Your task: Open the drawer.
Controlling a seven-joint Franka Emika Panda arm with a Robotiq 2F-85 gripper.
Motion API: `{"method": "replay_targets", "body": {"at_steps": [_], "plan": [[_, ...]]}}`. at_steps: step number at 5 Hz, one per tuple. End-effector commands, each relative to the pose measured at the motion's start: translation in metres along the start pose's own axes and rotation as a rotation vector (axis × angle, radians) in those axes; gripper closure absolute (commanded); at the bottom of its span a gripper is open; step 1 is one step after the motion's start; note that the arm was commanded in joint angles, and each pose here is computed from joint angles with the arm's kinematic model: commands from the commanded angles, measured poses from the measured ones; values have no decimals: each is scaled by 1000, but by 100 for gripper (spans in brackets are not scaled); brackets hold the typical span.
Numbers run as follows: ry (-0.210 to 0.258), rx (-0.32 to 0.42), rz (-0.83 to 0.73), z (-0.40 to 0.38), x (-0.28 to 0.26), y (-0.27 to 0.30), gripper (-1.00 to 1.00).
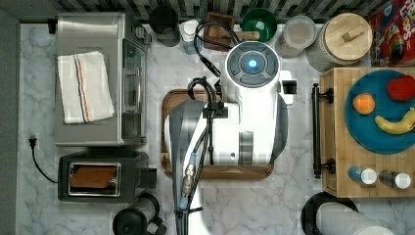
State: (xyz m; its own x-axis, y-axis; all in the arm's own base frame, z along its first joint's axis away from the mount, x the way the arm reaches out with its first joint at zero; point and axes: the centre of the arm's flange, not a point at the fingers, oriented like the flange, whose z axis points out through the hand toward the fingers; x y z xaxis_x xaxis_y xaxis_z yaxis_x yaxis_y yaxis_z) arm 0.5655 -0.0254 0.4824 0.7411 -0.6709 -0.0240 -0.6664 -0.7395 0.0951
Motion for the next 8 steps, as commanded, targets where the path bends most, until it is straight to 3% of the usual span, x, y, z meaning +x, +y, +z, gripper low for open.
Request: {"method": "replay_targets", "body": {"at_steps": [1, 2, 5, 6, 8], "plan": [[-3, -3, -6, 3, -1, -2, -100], [21, -6, -31, 11, -4, -4, -100], [94, -49, -351, 60, 11, 36, -100], [100, -62, -484, 70, 25, 57, -100], [123, -69, -601, 76, 51, 88, -100]]}}
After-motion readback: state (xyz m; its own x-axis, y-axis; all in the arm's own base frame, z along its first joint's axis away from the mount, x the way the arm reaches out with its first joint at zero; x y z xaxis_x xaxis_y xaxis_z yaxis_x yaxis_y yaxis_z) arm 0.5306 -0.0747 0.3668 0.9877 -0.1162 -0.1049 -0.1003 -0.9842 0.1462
